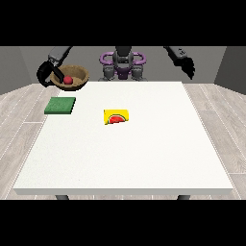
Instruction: Pick the cup and pour the ball into the bowl, then pick the bowl and place it on the pad
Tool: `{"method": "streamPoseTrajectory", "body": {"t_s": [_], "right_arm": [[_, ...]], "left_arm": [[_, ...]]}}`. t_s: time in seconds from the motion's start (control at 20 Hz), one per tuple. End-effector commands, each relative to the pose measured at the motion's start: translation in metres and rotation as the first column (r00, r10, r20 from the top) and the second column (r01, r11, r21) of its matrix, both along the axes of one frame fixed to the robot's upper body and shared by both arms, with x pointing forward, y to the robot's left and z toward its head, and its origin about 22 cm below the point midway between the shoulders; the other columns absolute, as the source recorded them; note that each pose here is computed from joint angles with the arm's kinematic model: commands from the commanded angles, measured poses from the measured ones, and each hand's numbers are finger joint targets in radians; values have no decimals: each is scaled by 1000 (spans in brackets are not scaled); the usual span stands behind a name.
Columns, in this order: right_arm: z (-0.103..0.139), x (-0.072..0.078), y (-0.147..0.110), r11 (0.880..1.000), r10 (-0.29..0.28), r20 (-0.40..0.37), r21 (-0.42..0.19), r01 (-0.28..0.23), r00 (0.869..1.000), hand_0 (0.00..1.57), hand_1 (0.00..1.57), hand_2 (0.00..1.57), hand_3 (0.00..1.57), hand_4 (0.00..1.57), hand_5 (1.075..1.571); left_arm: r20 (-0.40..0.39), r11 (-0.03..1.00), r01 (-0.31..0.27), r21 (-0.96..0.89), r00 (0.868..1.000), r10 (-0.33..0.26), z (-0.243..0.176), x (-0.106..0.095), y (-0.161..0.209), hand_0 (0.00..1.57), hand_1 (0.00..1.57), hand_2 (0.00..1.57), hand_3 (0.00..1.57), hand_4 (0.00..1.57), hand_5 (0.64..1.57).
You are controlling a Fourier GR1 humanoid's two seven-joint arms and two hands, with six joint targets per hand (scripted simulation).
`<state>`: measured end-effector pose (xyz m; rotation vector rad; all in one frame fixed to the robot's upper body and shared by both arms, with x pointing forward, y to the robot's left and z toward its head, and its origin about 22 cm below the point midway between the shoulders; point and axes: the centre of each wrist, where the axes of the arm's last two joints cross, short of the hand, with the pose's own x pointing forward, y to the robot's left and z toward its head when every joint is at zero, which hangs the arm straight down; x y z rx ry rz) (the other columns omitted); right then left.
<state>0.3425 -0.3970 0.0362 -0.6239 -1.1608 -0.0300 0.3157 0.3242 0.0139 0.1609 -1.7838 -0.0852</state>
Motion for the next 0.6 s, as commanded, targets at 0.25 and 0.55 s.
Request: {"method": "streamPoseTrajectory", "body": {"t_s": [0.25,0.55], "right_arm": [[2,-26,-49,997,-73,168,-11,76,983,1571,1571,1571,0,820,1570],[13,-7,-35,998,-61,229,3,62,972,1571,1571,1571,0,757,1567]], "left_arm": [[204,997,-74,-25,976,77,79,-26,145,0,0,0,0,1280,1571],[252,990,-131,-58,957,142,85,-33,179,0,0,0,0,1209,1563]]}}
